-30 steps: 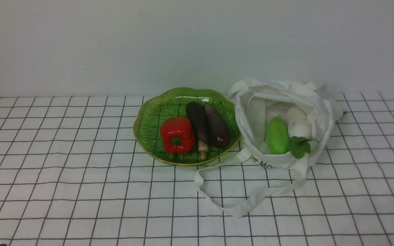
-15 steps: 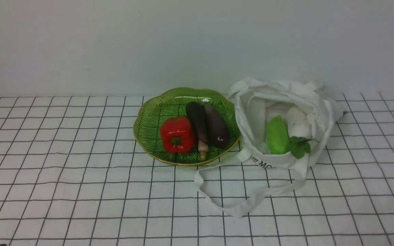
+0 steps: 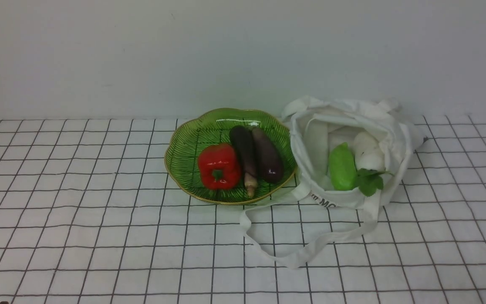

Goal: Take vegetables from bag on white checkered tablecloth place on plate.
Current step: 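Reach into the cloth bag and grasp the green vegetable inside with the right gripper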

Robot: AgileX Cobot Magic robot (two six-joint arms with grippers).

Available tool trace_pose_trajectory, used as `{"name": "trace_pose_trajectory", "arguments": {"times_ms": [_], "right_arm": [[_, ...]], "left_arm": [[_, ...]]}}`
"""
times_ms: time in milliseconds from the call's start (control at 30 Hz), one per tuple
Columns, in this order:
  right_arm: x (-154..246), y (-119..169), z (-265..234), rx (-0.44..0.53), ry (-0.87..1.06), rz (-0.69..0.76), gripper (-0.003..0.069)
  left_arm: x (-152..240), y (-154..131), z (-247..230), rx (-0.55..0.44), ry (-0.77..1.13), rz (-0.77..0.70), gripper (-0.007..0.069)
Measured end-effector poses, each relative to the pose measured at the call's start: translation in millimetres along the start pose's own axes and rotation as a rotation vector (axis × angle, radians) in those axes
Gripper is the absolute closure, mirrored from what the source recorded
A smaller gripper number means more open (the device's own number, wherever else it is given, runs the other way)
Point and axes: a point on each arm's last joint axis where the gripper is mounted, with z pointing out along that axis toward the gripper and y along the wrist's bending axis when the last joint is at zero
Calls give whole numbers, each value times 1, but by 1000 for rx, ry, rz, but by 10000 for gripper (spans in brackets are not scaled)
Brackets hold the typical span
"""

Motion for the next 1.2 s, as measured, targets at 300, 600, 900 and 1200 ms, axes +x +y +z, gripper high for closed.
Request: {"name": "trace_pose_trajectory", "arguments": {"times_ms": [300,600,900,1200], "right_arm": [[3,22,-7,-96,102,-80,674],[-45,125,-25,-224,-36,-768,673],[-52,116,94,205,562,-832,670],[-11,121,206,210,904,-886,627]], "left_arm": [[0,0,0,0,0,0,633],[0,0,0,0,0,0,633],[0,0,0,0,0,0,633],[0,0,0,0,0,0,633]]}}
